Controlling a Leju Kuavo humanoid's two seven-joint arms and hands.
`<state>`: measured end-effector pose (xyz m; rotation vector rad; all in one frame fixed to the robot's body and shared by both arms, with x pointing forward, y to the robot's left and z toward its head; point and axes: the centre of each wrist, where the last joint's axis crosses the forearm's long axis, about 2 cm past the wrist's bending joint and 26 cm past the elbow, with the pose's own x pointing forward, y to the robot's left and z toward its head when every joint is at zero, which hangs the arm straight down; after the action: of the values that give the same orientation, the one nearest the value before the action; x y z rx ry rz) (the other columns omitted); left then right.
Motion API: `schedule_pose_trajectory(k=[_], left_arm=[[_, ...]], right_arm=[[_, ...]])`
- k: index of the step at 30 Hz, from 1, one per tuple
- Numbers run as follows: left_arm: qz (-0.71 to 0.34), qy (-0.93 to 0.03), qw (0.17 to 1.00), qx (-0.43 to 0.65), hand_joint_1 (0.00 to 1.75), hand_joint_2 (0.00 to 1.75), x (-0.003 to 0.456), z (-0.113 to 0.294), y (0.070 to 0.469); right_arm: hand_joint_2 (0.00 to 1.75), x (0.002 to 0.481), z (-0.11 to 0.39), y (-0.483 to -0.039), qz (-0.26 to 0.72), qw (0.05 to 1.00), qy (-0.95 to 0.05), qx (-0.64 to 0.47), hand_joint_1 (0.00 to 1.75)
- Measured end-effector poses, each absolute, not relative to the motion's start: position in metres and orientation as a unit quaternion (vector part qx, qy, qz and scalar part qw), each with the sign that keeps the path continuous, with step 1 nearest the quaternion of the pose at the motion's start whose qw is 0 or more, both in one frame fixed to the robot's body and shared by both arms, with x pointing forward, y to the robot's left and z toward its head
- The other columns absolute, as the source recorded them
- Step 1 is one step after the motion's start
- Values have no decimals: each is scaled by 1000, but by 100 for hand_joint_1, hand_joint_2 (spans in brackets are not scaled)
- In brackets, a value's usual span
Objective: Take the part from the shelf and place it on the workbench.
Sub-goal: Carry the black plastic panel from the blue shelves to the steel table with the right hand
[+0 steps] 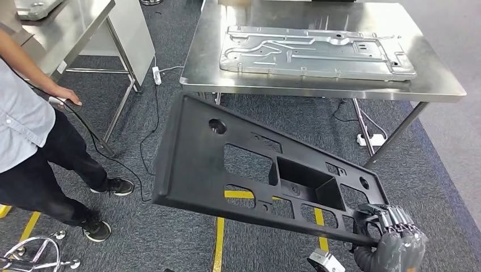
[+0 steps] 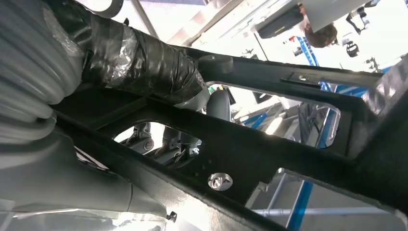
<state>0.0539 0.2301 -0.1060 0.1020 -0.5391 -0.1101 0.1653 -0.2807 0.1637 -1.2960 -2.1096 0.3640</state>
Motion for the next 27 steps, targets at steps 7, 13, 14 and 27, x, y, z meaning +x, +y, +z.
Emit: schedule_pose_trajectory(k=[7, 13, 14, 27], left_arm=[[-55, -267, 961, 51, 0, 175, 55, -106, 231], [-55, -266, 961, 50, 0, 175, 54, -106, 230], [-55, -267, 961, 50, 0, 175, 54, -106, 230], [-56, -265, 962, 48, 0, 175, 53, -106, 230]], right_arm=[[175, 167, 164, -281, 137, 311, -803, -488, 175], [175, 167, 165, -282, 137, 308, -806, -486, 175], [175, 167, 165, -282, 137, 308, -806, -486, 175], [175, 168, 165, -281, 139, 305, -808, -484, 175]])
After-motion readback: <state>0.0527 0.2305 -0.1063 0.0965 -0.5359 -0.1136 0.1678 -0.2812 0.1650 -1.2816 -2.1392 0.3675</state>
